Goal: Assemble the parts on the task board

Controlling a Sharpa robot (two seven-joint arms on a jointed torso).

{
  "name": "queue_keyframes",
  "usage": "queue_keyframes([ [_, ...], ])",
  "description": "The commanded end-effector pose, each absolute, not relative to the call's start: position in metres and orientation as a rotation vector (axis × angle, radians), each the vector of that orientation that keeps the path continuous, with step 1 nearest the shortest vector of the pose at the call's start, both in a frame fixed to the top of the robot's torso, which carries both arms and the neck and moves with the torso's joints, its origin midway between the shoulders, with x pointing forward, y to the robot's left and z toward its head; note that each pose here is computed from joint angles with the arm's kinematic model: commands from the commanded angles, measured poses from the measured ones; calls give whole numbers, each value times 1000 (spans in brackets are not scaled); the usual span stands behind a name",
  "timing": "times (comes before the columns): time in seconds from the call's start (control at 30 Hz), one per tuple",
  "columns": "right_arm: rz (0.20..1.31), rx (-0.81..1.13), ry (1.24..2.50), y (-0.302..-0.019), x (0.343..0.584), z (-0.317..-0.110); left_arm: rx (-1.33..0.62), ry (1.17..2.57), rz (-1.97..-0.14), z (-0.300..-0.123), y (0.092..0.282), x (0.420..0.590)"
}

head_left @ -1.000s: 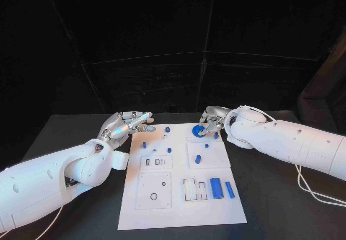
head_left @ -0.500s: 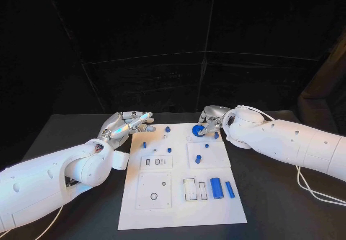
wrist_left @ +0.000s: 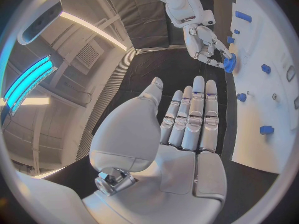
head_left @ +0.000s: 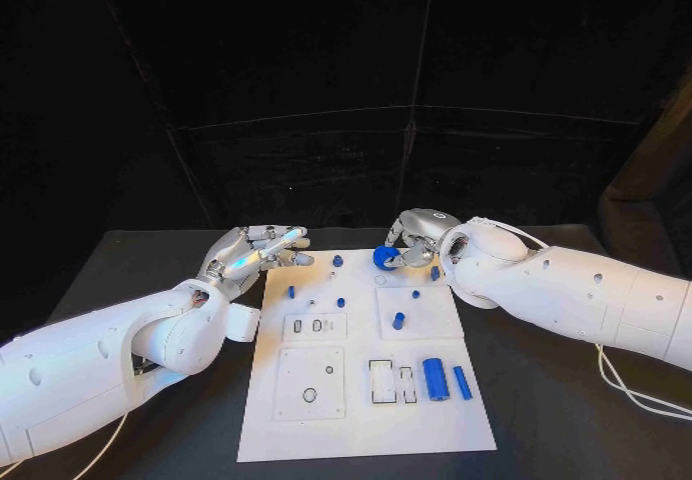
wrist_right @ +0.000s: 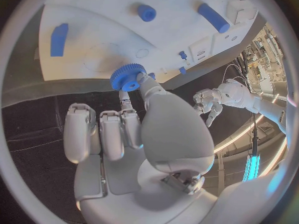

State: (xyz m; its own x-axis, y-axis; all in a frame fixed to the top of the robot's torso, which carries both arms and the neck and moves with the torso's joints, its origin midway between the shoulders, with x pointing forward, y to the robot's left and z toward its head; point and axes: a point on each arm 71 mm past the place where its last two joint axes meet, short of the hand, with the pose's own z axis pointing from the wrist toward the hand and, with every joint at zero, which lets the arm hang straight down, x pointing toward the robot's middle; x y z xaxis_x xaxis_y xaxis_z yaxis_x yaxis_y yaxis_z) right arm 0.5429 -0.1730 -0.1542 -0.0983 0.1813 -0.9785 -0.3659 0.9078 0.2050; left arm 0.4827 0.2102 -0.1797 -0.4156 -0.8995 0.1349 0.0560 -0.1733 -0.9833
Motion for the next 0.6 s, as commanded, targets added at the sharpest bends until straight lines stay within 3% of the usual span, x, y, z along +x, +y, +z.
queue_keyframes([
  [0.03, 514, -149, 1518, -159, 537, -145, -1014, 1361, -1696, -178, 210, 482],
  [0.27, 556, -207, 1502, -123, 531, -144, -1013, 1359, -1696, -178, 210, 483],
  [0.6, 564, -262, 1536, -90, 529, -158, -1013, 1356, -1694, -178, 210, 483],
])
